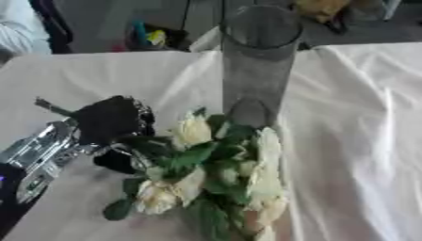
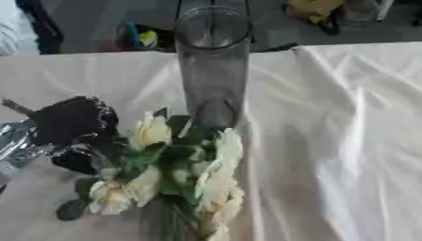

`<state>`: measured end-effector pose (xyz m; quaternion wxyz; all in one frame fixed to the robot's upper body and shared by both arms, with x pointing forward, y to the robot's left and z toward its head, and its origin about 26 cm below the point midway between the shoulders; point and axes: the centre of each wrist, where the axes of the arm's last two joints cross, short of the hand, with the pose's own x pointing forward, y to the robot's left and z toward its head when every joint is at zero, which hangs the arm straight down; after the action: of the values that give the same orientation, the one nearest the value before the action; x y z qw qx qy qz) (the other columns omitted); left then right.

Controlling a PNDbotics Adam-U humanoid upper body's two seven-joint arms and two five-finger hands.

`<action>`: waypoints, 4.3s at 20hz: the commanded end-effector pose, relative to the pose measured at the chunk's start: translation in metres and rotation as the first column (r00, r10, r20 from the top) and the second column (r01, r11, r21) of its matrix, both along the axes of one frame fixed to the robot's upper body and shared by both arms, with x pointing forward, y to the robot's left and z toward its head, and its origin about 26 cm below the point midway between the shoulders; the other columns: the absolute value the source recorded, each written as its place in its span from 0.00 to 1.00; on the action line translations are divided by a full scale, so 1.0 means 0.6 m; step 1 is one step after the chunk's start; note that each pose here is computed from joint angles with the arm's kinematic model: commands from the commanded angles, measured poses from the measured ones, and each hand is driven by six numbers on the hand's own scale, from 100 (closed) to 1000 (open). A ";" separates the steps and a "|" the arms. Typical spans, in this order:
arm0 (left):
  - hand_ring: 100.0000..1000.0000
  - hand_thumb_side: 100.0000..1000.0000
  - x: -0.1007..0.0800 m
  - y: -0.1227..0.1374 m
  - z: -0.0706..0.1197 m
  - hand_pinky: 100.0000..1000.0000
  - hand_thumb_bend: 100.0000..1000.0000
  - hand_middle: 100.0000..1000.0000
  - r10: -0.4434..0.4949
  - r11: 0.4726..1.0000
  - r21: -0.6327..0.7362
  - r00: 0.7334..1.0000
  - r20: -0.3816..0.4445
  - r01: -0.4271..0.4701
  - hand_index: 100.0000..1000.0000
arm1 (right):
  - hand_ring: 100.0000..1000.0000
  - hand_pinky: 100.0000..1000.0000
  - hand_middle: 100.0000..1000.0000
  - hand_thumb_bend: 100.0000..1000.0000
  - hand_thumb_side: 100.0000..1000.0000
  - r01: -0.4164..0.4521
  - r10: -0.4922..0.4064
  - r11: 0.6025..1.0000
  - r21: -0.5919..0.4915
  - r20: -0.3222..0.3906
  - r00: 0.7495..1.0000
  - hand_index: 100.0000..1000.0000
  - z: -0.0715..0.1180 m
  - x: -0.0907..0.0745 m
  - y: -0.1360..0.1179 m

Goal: Arrange flowers into the vase.

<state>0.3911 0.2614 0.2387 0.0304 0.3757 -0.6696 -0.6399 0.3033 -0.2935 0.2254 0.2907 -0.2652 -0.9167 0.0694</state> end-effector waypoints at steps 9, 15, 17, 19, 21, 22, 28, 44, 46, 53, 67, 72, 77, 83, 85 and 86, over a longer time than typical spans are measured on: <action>0.00 0.86 -0.038 0.012 0.065 0.00 0.02 0.00 -0.045 0.994 -0.091 0.995 0.087 0.053 0.10 | 0.52 0.63 0.50 0.00 1.00 0.003 -0.002 1.000 -0.005 0.026 1.000 0.75 0.012 -0.007 -0.005; 0.00 0.84 -0.059 0.009 0.091 0.00 0.04 0.00 -0.061 0.984 -0.160 0.991 0.116 0.079 0.10 | 0.52 0.63 0.50 0.00 1.00 0.004 -0.003 1.000 -0.006 0.028 1.000 0.75 0.012 -0.007 -0.006; 0.00 0.83 -0.066 0.009 0.103 0.00 0.04 0.00 -0.065 0.977 -0.193 0.989 0.131 0.090 0.10 | 0.52 0.63 0.50 0.00 1.00 0.005 -0.005 1.000 -0.007 0.028 1.000 0.75 0.012 -0.007 -0.006; 0.00 0.83 -0.073 0.009 0.113 0.00 0.05 0.00 -0.070 0.968 -0.230 0.988 0.139 0.101 0.10 | 0.52 0.63 0.50 0.00 1.00 0.004 -0.004 1.000 -0.007 0.028 1.000 0.75 0.012 -0.007 -0.006; 0.00 0.83 -0.079 0.007 0.124 0.00 0.04 0.00 -0.083 0.947 -0.297 0.987 0.140 0.122 0.10 | 0.52 0.63 0.50 0.00 1.00 0.002 -0.002 1.000 -0.007 0.028 1.000 0.75 0.012 -0.007 -0.007; 0.00 0.83 -0.082 0.007 0.129 0.00 0.04 0.00 -0.092 0.934 -0.331 0.987 0.134 0.132 0.11 | 0.52 0.63 0.50 0.00 1.00 0.002 -0.002 1.000 -0.008 0.028 1.000 0.75 0.012 -0.007 -0.007; 0.00 0.83 -0.099 0.006 0.159 0.00 0.04 0.00 -0.135 0.870 -0.465 0.986 0.101 0.166 0.11 | 0.52 0.63 0.51 0.00 1.00 0.007 -0.007 1.000 -0.003 0.022 1.000 0.75 0.009 -0.008 -0.009; 0.00 0.85 -0.091 0.009 0.229 0.00 0.03 0.00 -0.176 0.624 -0.762 0.981 0.080 0.174 0.13 | 0.52 0.63 0.51 0.00 1.00 0.010 -0.010 1.000 -0.014 -0.001 1.000 0.75 -0.001 -0.011 -0.014; 0.00 0.86 -0.085 0.006 0.237 0.00 0.03 0.00 -0.173 0.580 -0.798 0.982 0.076 0.164 0.13 | 0.52 0.63 0.51 0.00 1.00 0.009 -0.009 1.000 -0.019 -0.003 1.000 0.75 -0.001 -0.012 -0.014; 0.00 0.86 -0.075 -0.005 0.275 0.00 0.05 0.00 -0.179 0.398 -0.905 0.980 0.085 0.151 0.14 | 0.52 0.63 0.51 0.00 1.00 -0.006 0.005 1.000 -0.027 -0.008 1.000 0.75 -0.001 -0.011 -0.012; 0.00 0.87 -0.035 -0.057 0.345 0.00 0.09 0.00 -0.310 -0.016 -0.972 0.924 0.226 0.233 0.15 | 0.52 0.63 0.50 0.00 1.00 -0.039 0.038 0.998 -0.048 -0.021 0.999 0.75 0.000 -0.010 -0.006; 0.00 0.87 -0.022 -0.089 0.350 0.00 0.09 0.00 -0.338 -0.067 -0.970 0.909 0.243 0.235 0.15 | 0.52 0.63 0.50 0.00 1.00 -0.050 0.049 0.997 -0.051 -0.023 0.999 0.75 0.001 -0.009 -0.003; 0.00 0.88 -0.013 -0.114 0.351 0.00 0.09 0.00 -0.368 -0.103 -0.970 0.897 0.244 0.221 0.15 | 0.52 0.63 0.50 0.00 1.00 -0.061 0.060 0.997 -0.053 -0.025 0.998 0.75 0.001 -0.008 0.000; 0.00 0.88 -0.017 -0.141 0.357 0.00 0.10 0.00 -0.404 -0.150 -0.963 0.875 0.267 0.224 0.15 | 0.51 0.63 0.50 0.00 1.00 -0.078 0.076 0.995 -0.056 -0.030 0.997 0.75 0.002 -0.008 0.004; 0.00 0.88 -0.019 -0.148 0.359 0.00 0.10 0.00 -0.413 -0.159 -0.961 0.868 0.275 0.229 0.15 | 0.51 0.63 0.50 0.00 1.00 -0.083 0.082 0.995 -0.057 -0.031 0.996 0.75 0.002 -0.007 0.005; 0.00 0.88 -0.021 -0.151 0.360 0.00 0.10 0.00 -0.419 -0.163 -0.959 0.864 0.279 0.231 0.15 | 0.51 0.63 0.50 0.00 1.00 -0.087 0.085 0.995 -0.058 -0.032 0.996 0.75 0.002 -0.007 0.006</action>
<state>0.3874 0.1736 0.4416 0.1935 0.0156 -0.9803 0.0367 0.3019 -0.2895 0.2169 0.3093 -0.2326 -0.9161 0.1046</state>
